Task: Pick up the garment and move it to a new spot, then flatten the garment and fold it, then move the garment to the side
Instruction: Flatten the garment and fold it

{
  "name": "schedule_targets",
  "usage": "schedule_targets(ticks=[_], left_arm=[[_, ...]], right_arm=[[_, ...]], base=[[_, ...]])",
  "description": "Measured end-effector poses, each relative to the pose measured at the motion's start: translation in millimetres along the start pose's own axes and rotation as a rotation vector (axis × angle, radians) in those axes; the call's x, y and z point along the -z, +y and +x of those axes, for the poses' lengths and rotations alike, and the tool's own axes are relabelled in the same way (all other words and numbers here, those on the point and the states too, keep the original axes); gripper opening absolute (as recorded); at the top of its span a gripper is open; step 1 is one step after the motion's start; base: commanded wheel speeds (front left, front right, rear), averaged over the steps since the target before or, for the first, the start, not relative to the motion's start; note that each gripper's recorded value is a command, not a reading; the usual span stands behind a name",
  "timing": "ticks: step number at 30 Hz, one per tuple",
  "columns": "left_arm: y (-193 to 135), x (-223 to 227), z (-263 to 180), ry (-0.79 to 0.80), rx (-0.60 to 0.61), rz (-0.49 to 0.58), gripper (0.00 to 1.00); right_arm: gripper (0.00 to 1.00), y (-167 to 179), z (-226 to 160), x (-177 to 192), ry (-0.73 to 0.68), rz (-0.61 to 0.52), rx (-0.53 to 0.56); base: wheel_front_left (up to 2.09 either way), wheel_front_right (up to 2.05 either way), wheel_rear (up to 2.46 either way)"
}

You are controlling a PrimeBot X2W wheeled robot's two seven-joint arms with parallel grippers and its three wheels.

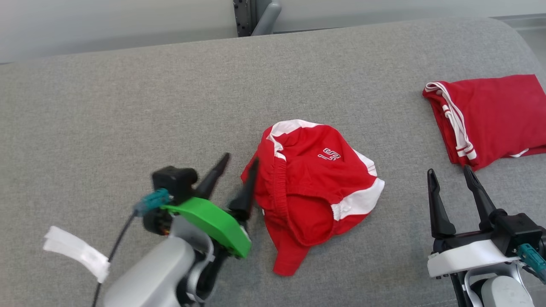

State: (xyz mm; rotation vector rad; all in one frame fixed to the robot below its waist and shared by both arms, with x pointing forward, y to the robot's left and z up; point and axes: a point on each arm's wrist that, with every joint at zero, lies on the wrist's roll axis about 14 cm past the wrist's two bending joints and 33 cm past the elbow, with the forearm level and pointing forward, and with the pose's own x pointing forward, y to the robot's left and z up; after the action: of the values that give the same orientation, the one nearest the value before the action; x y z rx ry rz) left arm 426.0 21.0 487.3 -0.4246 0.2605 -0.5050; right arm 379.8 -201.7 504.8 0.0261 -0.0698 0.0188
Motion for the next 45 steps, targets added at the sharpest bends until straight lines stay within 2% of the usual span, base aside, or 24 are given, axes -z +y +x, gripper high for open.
schedule_targets(ticks=[3, 5, 9, 12, 17, 22, 31, 32, 34, 35, 36, 45], left_arm=[[-51, 13, -1, 0.056, 0.131, -0.024, 1.0], [-72, 24, -4, 0.109, 0.189, -0.042, 1.0], [-92, 60, -12, 0.253, 0.247, -0.001, 1.0], [-107, 85, -18, 0.363, 0.299, -0.009, 1.0], [-106, 107, -17, 0.449, 0.315, 0.026, 1.0], [-116, 113, -10, 0.461, 0.344, 0.017, 1.0], [-109, 120, -7, 0.463, 0.317, 0.022, 1.0], [-106, 122, -8, 0.463, 0.307, 0.027, 0.98], [-100, 124, -11, 0.457, 0.283, 0.028, 0.49], [-98, 125, -14, 0.452, 0.271, 0.021, 0.29], [-96, 126, -17, 0.449, 0.261, 0.02, 0.0], [-53, 133, -48, 0.424, 0.091, 0.061, 0.0]], right_arm=[[1.0, -2, -1, 4, 0.012, 0.003, 0.01], [1.0, -4, -3, 6, 0.021, 0.005, 0.018], [1.0, -7, -5, 10, 0.032, 0.01, 0.032], [1.0, -12, -5, 10, 0.033, 0.011, 0.051], [1.0, -19, -7, 14, 0.046, 0.009, 0.075], [1.0, -25, -10, 16, 0.056, 0.007, 0.096], [1.0, -27, -13, 16, 0.056, 0.011, 0.105], [1.0, -27, -14, 15, 0.054, 0.012, 0.105], [1.0, -28, -17, 15, 0.054, 0.013, 0.11], [1.0, -29, -19, 14, 0.054, 0.014, 0.114], [1.0, -30, -21, 13, 0.052, 0.014, 0.118], [1.0, -31, -38, 3, 0.025, 0.015, 0.124]], base=[[0.0, 0.0, 0.0], [0.0, 0.0, 0.0], [0.0, 0.0, 0.0], [0.0, 0.0, 0.0], [0.0, 0.0, 0.0], [0.0, 0.0, 0.0], [0.0, 0.0, 0.0], [0.0, 0.0, 0.0], [0.0, 0.0, 0.0], [0.0, 0.0, 0.0], [0.0, 0.0, 0.0], [0.0, 0.0, 0.0]])
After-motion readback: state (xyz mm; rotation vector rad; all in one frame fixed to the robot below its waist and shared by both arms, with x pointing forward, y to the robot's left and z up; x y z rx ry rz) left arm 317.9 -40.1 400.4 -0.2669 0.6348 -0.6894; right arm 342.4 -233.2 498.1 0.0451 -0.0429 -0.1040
